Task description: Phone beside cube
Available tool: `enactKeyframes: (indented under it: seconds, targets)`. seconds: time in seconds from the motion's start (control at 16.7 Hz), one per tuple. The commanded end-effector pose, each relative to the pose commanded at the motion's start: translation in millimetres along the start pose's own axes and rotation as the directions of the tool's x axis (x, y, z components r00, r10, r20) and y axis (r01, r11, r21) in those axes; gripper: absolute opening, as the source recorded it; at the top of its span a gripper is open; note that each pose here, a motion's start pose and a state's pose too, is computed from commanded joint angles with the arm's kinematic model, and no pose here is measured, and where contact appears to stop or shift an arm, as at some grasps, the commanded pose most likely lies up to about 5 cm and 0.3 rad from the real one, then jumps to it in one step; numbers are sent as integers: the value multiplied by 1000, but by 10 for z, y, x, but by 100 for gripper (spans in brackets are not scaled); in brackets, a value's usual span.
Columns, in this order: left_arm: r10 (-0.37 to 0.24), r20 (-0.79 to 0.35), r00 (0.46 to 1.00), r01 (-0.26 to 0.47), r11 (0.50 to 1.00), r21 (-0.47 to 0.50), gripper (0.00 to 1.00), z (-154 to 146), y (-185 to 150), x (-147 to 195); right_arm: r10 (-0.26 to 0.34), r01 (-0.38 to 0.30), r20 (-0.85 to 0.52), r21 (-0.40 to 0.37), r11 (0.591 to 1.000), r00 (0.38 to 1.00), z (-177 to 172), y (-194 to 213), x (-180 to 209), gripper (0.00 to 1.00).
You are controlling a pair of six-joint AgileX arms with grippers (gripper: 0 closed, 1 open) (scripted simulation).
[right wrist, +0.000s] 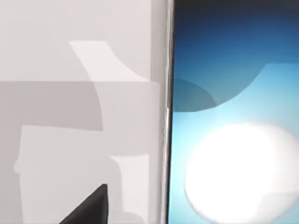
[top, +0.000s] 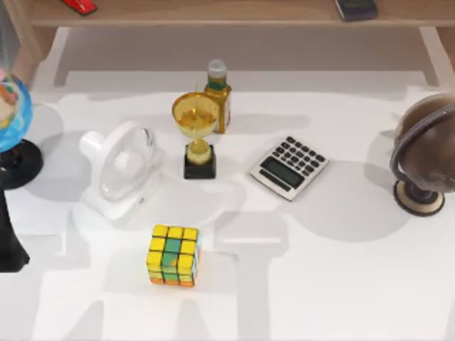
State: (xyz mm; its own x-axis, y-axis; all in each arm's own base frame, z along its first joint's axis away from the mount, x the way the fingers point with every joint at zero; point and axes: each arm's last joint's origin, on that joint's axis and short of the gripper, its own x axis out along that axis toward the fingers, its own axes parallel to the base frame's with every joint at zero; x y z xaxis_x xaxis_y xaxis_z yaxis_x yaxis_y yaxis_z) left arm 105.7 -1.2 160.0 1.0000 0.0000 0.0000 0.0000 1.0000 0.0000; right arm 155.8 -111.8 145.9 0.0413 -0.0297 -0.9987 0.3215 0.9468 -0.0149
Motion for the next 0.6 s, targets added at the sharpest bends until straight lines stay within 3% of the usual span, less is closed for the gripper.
enactKeyframes:
  seconds: [0.6]
  targets:
    - [0,0,1000,0,1000,0,100,0,0,0,16,-16,-51,13,1000,999,23,-49,121,100]
